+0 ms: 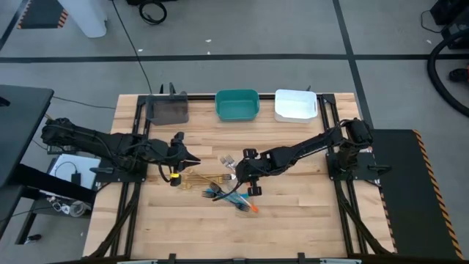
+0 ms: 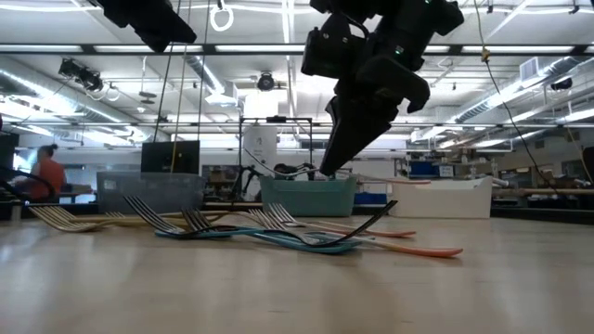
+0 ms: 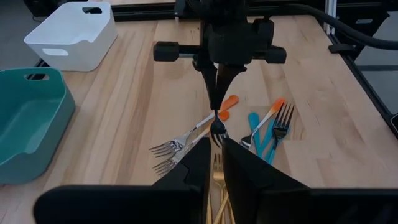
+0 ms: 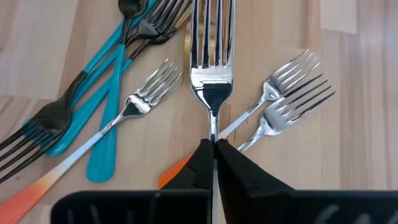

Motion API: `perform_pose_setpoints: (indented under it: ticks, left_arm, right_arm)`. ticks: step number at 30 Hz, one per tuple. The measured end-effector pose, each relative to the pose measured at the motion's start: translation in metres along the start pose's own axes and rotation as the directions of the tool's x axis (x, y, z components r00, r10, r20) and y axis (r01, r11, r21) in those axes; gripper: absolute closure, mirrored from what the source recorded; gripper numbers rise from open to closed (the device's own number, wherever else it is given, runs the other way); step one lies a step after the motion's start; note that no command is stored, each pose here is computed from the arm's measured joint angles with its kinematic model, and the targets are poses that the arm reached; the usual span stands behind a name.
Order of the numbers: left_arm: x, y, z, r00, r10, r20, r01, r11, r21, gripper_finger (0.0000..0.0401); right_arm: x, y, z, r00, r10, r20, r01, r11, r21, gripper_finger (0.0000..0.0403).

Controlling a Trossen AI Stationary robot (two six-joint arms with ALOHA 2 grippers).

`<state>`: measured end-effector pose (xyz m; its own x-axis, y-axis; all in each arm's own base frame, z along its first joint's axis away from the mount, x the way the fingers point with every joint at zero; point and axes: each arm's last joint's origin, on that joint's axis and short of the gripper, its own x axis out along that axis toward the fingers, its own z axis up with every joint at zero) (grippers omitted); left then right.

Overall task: Sort silverware by color (type)
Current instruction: Put the orange fork into the blue bin

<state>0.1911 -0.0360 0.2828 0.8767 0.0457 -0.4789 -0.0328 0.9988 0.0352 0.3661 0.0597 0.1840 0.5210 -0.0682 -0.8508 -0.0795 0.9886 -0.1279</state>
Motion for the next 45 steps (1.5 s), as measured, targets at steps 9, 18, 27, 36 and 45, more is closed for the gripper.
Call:
perform_pose_setpoints:
  ticks: [9,18,27,36,45]
  left_arm:
    - [0.000,0.000,0.000,1.000,0.000,-0.001,0.000,1.000,0.000,0.0351]
    - [0.000,0.000,0.000,1.000,0.000,-0.002,0.000,1.000,0.010,0.0351]
    - [0.000,0.000,0.000,1.000,0.000,-0.002,0.000,1.000,0.012,0.0351]
    - [0.000,0.000,0.000,1.000,0.000,-0.002,0.000,1.000,0.012,0.0351]
    - [0.000,0.000,0.000,1.000,0.000,-0.002,0.000,1.000,0.012,0.0351]
  right_arm:
    - [-0.011,-0.020,0.015,1.000,-0.023,-0.011,0.023,1.000,-0.018,0.0389]
    - [-0.019,-0.048,0.027,0.998,-0.062,-0.004,0.061,0.997,-0.049,0.0389]
    - [-0.023,-0.079,0.031,0.995,-0.101,0.007,0.101,0.993,-0.065,0.0389]
    - [-0.022,-0.099,0.027,0.995,-0.102,0.000,0.102,0.992,-0.073,0.0389]
    - [-0.022,-0.119,0.022,0.992,-0.128,-0.010,0.127,0.989,-0.080,0.0389]
